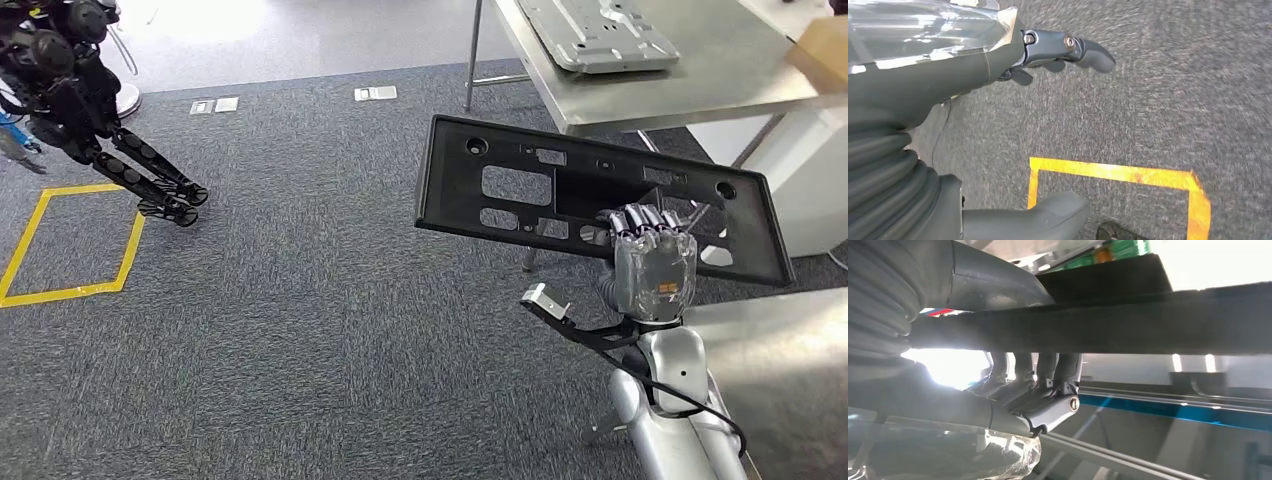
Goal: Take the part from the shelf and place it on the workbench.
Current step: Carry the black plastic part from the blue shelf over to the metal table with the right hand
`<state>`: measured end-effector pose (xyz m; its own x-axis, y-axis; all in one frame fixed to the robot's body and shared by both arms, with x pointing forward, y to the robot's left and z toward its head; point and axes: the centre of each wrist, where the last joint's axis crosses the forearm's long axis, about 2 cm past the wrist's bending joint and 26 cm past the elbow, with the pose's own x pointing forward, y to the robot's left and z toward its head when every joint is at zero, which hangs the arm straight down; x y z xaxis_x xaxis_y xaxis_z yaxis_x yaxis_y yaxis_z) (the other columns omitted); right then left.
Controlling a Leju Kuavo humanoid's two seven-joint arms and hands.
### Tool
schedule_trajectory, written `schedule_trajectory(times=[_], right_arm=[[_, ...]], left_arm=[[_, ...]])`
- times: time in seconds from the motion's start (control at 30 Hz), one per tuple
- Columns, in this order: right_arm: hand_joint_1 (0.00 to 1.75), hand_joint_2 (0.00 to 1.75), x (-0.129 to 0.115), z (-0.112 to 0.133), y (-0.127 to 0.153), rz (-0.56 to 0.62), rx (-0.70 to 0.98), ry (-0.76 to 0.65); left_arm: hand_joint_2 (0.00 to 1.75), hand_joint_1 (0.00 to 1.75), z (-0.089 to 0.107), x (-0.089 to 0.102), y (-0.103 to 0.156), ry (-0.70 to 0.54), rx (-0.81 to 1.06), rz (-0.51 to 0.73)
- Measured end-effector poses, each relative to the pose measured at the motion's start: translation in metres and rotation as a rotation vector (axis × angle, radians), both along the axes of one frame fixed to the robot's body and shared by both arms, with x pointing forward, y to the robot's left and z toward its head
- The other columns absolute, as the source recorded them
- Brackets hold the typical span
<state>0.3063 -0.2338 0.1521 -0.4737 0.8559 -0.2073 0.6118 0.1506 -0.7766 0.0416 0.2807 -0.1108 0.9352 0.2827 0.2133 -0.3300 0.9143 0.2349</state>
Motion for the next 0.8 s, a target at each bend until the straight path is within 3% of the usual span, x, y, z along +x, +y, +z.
schedule_trajectory(times=[0.8], right_arm=[[1.75,1.75,0.020,-0.009,-0.017,-0.113,-0.047,0.025]], left_arm=[[1.75,0.00,0.000,-0.002,0.002,0.019,-0.025,0.032]])
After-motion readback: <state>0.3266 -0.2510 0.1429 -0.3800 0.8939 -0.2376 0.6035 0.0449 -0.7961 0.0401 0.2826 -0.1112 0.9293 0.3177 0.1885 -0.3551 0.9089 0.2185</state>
